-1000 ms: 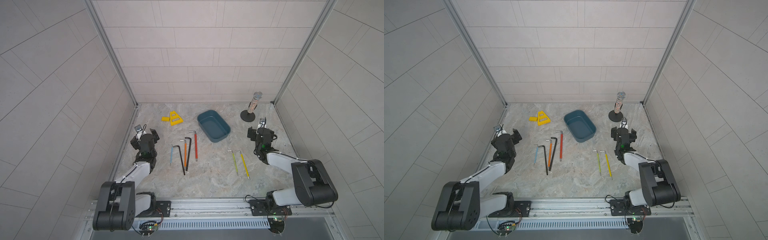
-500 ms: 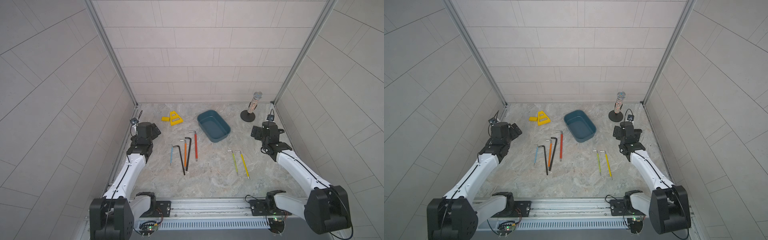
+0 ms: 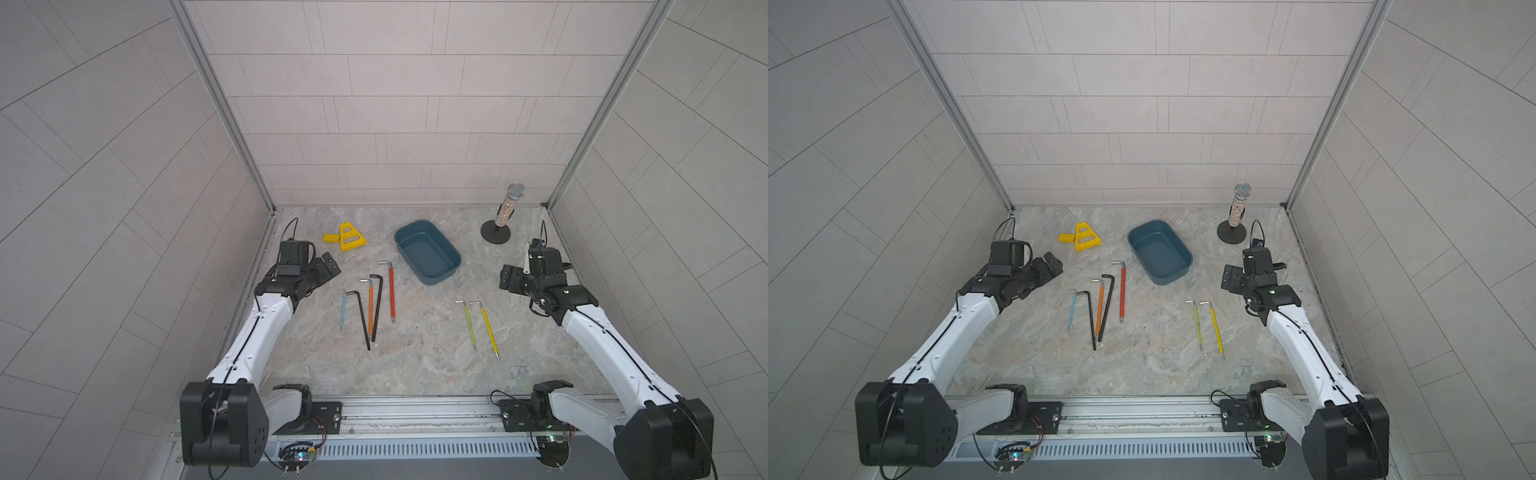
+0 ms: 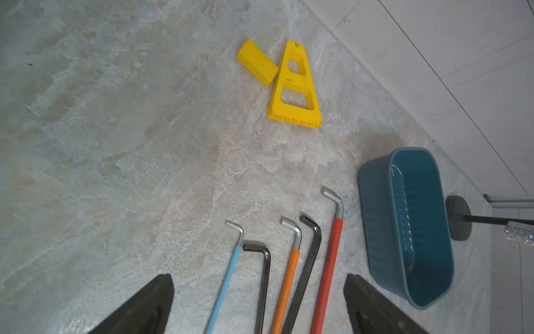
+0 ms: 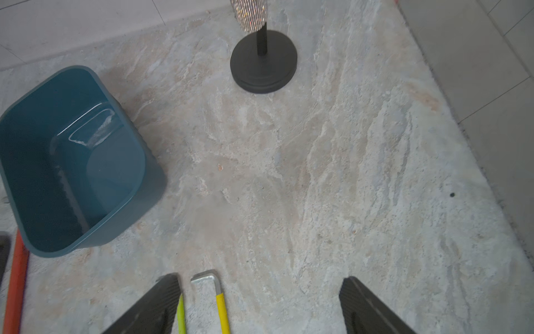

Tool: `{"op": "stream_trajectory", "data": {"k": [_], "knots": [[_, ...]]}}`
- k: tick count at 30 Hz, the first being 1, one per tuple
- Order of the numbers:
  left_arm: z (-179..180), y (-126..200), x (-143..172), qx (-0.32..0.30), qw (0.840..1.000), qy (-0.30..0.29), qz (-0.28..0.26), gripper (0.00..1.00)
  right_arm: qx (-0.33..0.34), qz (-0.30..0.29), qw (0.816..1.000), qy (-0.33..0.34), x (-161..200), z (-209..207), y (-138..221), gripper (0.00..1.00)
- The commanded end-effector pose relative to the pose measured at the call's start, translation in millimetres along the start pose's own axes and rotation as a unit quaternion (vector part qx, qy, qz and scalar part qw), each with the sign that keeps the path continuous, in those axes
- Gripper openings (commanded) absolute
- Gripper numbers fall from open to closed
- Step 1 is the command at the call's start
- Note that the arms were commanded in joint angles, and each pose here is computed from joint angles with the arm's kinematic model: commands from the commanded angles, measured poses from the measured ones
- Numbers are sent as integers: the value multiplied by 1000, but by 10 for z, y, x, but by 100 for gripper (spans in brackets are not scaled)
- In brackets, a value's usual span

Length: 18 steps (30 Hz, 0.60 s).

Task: Put the hex key on the desktop into the storage box
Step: Pick up the Allen key from the center of the board.

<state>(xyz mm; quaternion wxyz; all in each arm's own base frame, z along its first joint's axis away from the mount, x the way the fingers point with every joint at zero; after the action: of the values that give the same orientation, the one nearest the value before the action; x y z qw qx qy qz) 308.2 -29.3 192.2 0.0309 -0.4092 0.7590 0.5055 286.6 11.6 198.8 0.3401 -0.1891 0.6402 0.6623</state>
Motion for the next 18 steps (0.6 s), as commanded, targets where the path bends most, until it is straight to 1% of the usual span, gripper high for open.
{"op": "stream_trajectory", "data": {"k": [1,6,9,11,13,15,16,18], "knots": [[-73,84,240,28,997,13,68,100,-8,67,998,-7,194,39,41,88],[-163,132,311,61,994,8,93,100,-14,88,996,15,261,136,88,87],[-206,116,368,65,991,0,118,100,-7,98,994,37,314,214,130,86],[-238,104,418,61,989,-16,137,100,-1,104,993,54,361,264,154,86],[-252,84,472,52,986,-37,151,100,1,110,991,76,439,333,162,83],[-288,71,532,54,983,-58,163,100,0,114,990,84,520,380,148,81],[-308,65,561,57,982,-69,169,100,-6,116,990,86,564,417,135,79],[-331,54,611,58,979,-82,178,100,-22,115,989,89,631,503,107,77]]}}
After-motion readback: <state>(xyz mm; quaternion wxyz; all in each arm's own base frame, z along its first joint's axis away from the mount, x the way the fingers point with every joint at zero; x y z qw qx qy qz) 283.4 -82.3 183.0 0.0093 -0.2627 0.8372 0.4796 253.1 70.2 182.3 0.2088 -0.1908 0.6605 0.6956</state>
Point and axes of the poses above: each gripper's point midway between its finger pads, its own y axis back along the fingers, its own z axis along the line the jaws close on, x = y × z, the point moved 4 cm from there along y, back along the fingers, and after that the axes turned 3 degrees about y, right-handed, at the moved point
